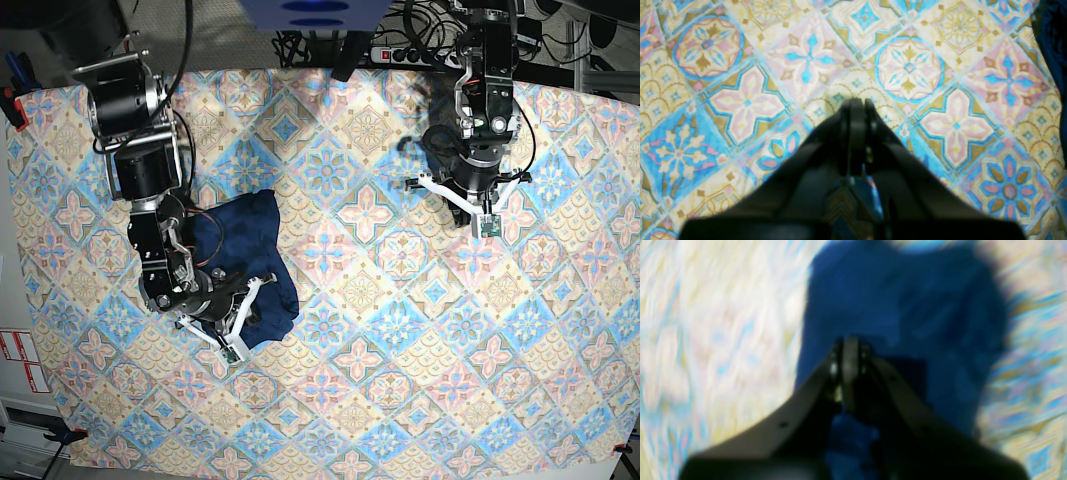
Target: Fold the T-shirt properly
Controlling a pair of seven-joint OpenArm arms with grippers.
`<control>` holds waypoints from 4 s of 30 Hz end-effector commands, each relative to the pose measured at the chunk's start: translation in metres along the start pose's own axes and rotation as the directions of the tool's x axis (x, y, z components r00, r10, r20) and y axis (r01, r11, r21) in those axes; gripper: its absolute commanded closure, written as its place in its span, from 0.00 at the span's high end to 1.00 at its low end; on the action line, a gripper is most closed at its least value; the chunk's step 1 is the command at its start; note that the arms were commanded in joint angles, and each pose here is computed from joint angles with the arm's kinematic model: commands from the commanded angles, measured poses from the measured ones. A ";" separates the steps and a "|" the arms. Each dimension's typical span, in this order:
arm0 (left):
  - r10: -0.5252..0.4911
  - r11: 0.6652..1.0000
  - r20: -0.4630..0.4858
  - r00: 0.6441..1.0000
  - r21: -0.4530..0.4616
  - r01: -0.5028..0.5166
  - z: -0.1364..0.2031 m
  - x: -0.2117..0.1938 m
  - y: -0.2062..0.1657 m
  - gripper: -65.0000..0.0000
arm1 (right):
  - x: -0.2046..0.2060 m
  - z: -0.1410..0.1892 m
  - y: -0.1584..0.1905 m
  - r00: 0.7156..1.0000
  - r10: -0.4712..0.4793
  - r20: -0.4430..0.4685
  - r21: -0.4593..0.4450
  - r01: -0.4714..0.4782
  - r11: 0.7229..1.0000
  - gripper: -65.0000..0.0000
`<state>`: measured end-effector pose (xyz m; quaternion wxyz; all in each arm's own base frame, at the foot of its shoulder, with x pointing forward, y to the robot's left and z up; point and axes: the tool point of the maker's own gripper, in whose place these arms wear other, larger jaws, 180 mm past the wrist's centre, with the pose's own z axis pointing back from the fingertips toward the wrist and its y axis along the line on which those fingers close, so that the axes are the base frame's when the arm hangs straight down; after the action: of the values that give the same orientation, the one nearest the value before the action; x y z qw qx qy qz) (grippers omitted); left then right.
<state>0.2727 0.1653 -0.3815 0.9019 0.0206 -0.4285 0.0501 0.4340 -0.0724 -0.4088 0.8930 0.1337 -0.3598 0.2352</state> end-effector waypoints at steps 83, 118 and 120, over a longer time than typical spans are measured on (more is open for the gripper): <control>0.020 1.000 0.038 0.999 0.002 -0.020 0.004 0.008 -0.002 0.00 | 0.026 -0.016 0.040 0.948 0.244 0.204 0.012 -0.252 0.968 0.00; -0.019 0.997 -0.351 0.936 0.064 0.044 0.143 -0.148 0.034 0.00 | -0.296 0.270 0.027 0.942 -0.169 -0.291 -0.352 0.058 0.934 0.00; -0.021 0.997 -0.392 0.920 0.063 0.050 0.156 -0.161 0.035 0.00 | -0.309 0.286 0.034 0.926 -0.261 -0.272 -0.359 0.154 0.921 0.00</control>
<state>0.0461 0.1758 -0.4133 0.9706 0.0490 -0.2293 0.0547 0.0566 -0.2501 -0.4281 0.9692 -0.0030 -0.2317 0.0839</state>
